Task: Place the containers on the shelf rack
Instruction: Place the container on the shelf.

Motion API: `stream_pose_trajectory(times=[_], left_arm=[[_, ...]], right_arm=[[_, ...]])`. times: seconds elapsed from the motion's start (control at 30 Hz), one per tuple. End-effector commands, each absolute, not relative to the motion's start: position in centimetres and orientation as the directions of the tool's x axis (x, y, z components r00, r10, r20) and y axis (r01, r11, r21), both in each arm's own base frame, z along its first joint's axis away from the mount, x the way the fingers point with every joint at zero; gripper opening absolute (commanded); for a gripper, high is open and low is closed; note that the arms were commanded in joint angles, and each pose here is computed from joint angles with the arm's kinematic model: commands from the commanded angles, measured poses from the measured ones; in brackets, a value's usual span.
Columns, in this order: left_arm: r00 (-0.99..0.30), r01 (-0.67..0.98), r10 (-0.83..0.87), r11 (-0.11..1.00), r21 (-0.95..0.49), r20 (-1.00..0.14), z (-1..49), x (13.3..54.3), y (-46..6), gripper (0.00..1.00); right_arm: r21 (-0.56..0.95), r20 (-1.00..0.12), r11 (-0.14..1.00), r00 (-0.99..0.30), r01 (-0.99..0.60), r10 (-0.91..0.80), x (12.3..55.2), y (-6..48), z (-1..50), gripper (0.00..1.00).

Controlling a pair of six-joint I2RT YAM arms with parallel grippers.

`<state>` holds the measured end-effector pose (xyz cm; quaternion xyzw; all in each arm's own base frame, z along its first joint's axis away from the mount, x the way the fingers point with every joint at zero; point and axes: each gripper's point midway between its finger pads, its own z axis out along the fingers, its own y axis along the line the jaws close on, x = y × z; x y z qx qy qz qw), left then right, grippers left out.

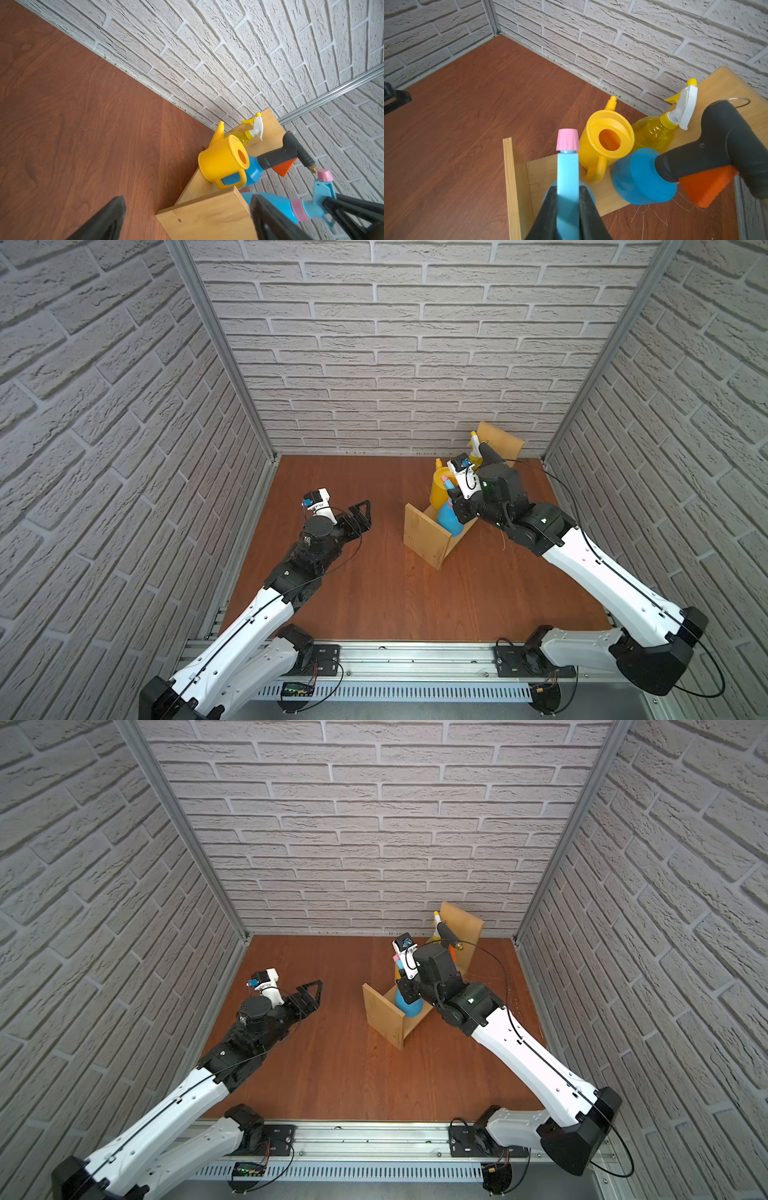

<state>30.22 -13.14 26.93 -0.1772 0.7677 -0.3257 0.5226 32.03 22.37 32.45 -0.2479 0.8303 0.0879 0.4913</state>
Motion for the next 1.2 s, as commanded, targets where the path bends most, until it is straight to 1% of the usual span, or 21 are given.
stream_pose_trajectory(times=[0.0,0.17,0.5,0.67,0.8,0.93,1.03,1.17], left_arm=[[-0.366,0.068,-0.625,0.721,-0.689,-0.69,27.3,30.2,-12.7,0.98],[-0.366,0.063,-0.624,0.723,-0.688,-0.69,27.1,30.3,-12.7,0.98],[-0.365,0.061,-0.626,0.723,-0.688,-0.689,27.1,30.3,-12.7,0.98],[-0.362,0.059,-0.627,0.723,-0.688,-0.69,27.0,30.3,-12.6,0.98],[-0.36,0.056,-0.627,0.724,-0.687,-0.69,27.0,30.4,-12.5,0.98],[-0.36,0.058,-0.628,0.722,-0.689,-0.689,27.0,30.4,-12.6,0.98],[-0.36,0.057,-0.629,0.723,-0.689,-0.689,27.0,30.4,-12.6,0.98],[-0.357,0.058,-0.629,0.723,-0.688,-0.691,27.1,30.4,-12.5,0.98]], right_arm=[[-0.039,-0.904,0.894,-0.364,-0.447,-0.222,33.5,22.4,33.5,0.03],[-0.008,-0.907,0.903,-0.377,-0.43,-0.188,34.2,22.4,32.3,0.03],[-0.007,-0.891,0.902,-0.407,-0.431,-0.202,35.0,22.8,29.9,0.04],[-0.007,-0.881,0.899,-0.422,-0.439,-0.213,35.0,23.0,28.9,0.07],[-0.004,-0.876,0.897,-0.431,-0.443,-0.217,34.9,23.0,28.5,0.15],[0.0,-0.875,0.895,-0.433,-0.445,-0.215,34.7,23.0,28.4,0.3],[0.004,-0.876,0.893,-0.432,-0.45,-0.214,34.5,23.0,28.5,0.39],[0.01,-0.885,0.891,-0.419,-0.455,-0.204,34.0,22.7,29.3,0.48]])
